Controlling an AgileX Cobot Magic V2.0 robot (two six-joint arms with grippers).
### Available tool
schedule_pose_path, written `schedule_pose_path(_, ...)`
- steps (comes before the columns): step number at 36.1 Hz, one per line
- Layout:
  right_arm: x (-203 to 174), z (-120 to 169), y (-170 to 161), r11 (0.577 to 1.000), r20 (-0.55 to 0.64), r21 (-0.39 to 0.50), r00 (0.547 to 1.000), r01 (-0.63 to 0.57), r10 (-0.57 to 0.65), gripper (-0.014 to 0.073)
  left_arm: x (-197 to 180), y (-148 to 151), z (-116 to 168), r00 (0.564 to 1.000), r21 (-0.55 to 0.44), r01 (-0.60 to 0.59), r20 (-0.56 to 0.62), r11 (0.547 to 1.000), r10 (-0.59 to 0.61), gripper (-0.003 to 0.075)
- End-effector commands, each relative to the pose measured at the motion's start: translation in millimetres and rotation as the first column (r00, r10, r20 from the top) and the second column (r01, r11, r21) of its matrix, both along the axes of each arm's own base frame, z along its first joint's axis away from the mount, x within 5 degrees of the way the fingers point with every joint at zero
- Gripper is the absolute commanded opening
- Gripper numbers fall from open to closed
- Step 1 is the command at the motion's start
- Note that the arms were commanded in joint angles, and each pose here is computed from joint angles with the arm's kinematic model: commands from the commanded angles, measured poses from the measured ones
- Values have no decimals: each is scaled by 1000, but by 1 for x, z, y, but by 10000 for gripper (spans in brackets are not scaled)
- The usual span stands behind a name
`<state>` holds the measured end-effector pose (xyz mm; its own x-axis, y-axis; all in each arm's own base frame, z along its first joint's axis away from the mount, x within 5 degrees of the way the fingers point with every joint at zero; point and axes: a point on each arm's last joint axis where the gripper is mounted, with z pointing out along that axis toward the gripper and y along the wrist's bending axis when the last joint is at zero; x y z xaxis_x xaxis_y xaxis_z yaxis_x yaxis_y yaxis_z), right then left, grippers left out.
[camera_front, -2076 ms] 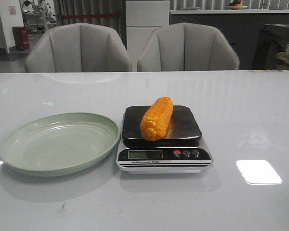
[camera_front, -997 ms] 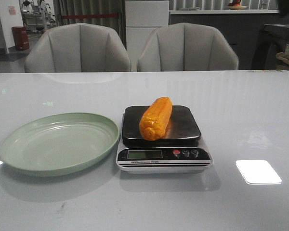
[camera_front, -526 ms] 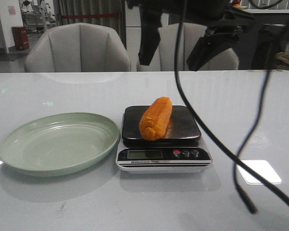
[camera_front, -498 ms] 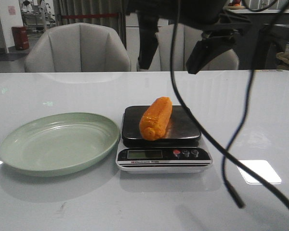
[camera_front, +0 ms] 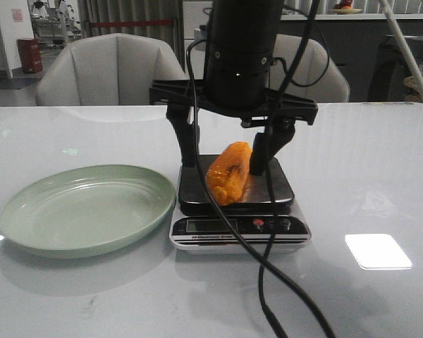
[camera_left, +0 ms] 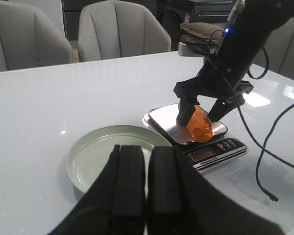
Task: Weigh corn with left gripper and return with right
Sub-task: 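Lower the right gripper over the scale and grasp the corn, then carry the corn with the right gripper onto the plate and release, then raise the right gripper off the plate and withdraw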
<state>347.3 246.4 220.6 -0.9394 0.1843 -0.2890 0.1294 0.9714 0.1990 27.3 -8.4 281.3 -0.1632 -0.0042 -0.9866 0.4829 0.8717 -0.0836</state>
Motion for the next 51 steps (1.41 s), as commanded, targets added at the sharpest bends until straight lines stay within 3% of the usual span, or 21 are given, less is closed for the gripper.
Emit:
schedule_pose_path(1,2,25,2,998,62,60,998,5,-9,584,-1,0,15,996,-45,13,87,999,-9,114)
schedule_pose_path(6,4,14,5,998,42,58,999,9,-11,410,-1,0,15,996,-44,12,86,999,-8,114)
schedule_pose_path(11,6,23,12,991,64,131,998,15,-23,242,-1,0,15,996,-43,12,84,999,-8,114)
schedule_pose_path(19,-9,57,61,962,217,239,973,-131,78,222,-1,0,15,996,-43,12,84,999,-8,114)
schedule_pose_path(25,-26,49,95,936,270,270,951,-228,154,222,-1,0,15,996,-43,12,84,999,-8,114)
schedule_pose_path(30,-36,27,114,932,239,251,950,-260,201,275,-1,0,15,996,-43,12,84,999,-8,114)
schedule_pose_path(39,-39,8,122,935,211,231,952,-270,222,573,-1,0,15,996,-43,12,84,999,-8,114)
schedule_pose_path(45,-31,19,112,938,226,241,955,-248,195,597,-1,0,15,996,-43,12,83,999,-8,114)
schedule_pose_path(51,-24,51,85,946,246,229,954,-230,173,597,-1,0,15,996,-43,12,84,999,-8,114)
